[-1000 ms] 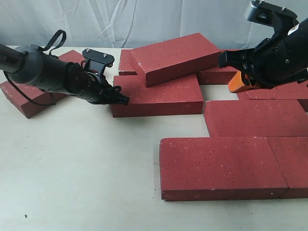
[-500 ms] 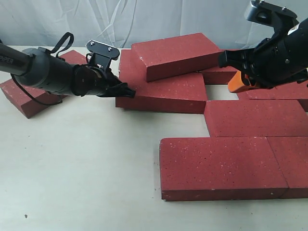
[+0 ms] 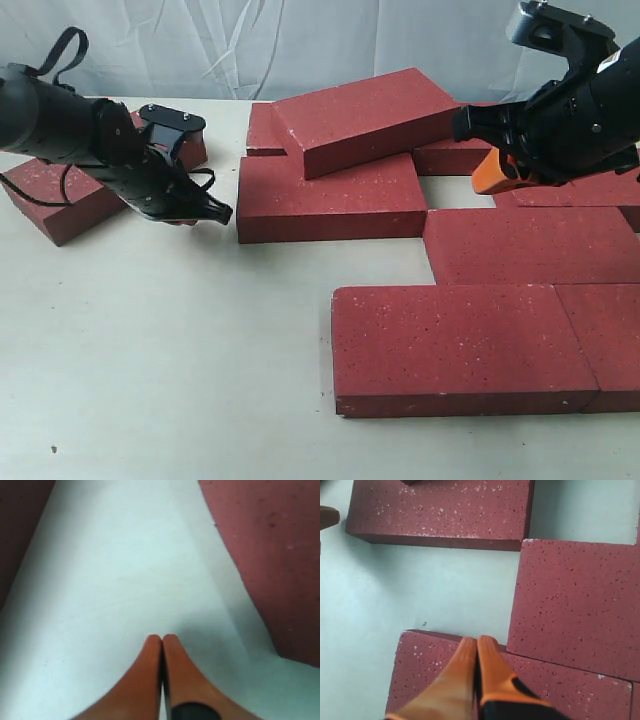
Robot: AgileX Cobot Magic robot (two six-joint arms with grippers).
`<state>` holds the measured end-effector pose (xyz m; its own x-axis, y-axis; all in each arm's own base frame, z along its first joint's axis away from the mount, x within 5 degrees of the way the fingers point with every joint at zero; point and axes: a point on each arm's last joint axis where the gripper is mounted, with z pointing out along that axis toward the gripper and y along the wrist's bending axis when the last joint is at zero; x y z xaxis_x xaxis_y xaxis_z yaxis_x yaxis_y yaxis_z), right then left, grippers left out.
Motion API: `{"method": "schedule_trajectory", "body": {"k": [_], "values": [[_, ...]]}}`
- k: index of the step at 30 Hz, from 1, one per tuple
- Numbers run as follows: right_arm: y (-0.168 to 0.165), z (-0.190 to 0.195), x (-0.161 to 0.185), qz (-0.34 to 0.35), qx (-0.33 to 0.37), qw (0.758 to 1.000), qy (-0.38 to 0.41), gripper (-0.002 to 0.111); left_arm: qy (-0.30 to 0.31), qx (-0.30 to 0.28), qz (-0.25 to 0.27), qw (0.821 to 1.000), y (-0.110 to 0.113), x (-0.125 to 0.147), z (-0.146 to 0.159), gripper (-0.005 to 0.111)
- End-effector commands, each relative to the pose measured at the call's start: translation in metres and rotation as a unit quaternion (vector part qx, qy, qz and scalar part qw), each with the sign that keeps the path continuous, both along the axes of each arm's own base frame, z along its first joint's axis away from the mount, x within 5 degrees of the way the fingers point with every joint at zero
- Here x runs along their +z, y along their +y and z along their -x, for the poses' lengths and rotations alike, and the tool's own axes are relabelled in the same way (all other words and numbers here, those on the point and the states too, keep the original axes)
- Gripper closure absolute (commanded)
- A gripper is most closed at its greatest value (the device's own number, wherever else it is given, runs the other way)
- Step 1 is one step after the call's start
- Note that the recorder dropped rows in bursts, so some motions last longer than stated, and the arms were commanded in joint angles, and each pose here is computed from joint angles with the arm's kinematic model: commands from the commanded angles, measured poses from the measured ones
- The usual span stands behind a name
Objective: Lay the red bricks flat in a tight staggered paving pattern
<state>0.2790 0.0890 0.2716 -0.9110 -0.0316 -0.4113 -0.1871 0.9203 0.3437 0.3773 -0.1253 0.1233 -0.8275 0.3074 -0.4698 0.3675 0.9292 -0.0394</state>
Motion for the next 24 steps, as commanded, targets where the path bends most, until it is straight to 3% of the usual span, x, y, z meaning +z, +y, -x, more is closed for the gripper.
{"method": "schedule_trajectory", "body": {"k": [1,6,7,10,16,24], "values": [[0.000,-0.002,0.002,0.001,0.005,1.000,-0.014,0.109,0.004,-0.031,0.004,1.000,-0.014,0.030,0.014,0.107],[0.000,-0.002,0.002,0.000,0.004,1.000,-0.016,0.109,0.005,-0.121,-0.008,0.993,-0.049,0.042,0.036,0.107],[0.000,-0.002,0.002,0.000,0.004,1.000,-0.016,0.109,-0.001,-0.156,-0.010,0.988,-0.067,0.042,0.045,0.107],[0.000,-0.003,0.002,0.000,0.003,1.000,-0.017,0.109,-0.029,-0.199,-0.012,0.979,-0.090,0.044,0.055,0.107],[0.000,-0.003,0.002,0.000,0.003,1.000,-0.019,0.109,-0.098,-0.230,-0.001,0.968,-0.119,0.042,0.059,0.107],[0.000,-0.003,0.002,0.000,0.002,1.000,-0.021,0.109,-0.062,-0.237,-0.013,0.969,-0.131,0.014,0.046,0.107]]}}
